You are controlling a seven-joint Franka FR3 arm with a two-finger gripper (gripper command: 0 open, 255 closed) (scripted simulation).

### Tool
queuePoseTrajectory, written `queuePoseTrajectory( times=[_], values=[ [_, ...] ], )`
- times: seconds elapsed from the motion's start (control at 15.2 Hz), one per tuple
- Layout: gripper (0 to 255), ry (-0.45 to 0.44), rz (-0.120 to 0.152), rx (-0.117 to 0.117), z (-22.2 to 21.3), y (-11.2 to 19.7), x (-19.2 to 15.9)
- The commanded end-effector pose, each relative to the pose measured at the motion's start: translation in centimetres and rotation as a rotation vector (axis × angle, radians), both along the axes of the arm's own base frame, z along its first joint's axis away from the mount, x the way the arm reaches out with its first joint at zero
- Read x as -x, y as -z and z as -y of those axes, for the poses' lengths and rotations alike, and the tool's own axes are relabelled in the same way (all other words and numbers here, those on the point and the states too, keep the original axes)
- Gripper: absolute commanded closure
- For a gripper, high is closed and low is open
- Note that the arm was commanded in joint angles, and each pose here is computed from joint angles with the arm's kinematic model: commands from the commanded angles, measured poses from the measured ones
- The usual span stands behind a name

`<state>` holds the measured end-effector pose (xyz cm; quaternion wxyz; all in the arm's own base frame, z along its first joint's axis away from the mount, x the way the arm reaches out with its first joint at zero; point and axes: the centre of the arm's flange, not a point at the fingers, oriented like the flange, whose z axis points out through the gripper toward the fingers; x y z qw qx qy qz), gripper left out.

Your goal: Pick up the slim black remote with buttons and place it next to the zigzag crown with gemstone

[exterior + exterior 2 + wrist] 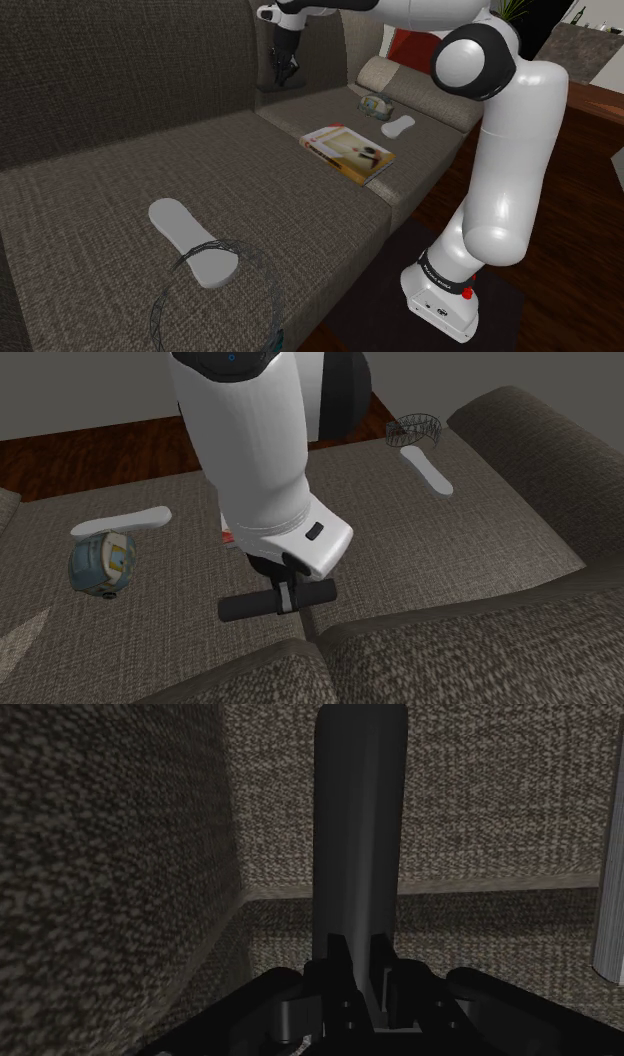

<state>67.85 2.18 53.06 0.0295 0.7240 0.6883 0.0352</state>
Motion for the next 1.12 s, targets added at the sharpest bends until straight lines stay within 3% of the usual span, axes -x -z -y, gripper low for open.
queuePoseTrajectory(
  times=[0.0,0.79,1.06],
  values=[
    [255,0.000,0.000,0.000,0.1,-1.1,0.0],
    [255,0.000,0.000,0.000,0.1,-7.3,0.0],
    [255,0.000,0.000,0.000,-4.4,-7.3,2.7]
  ],
)
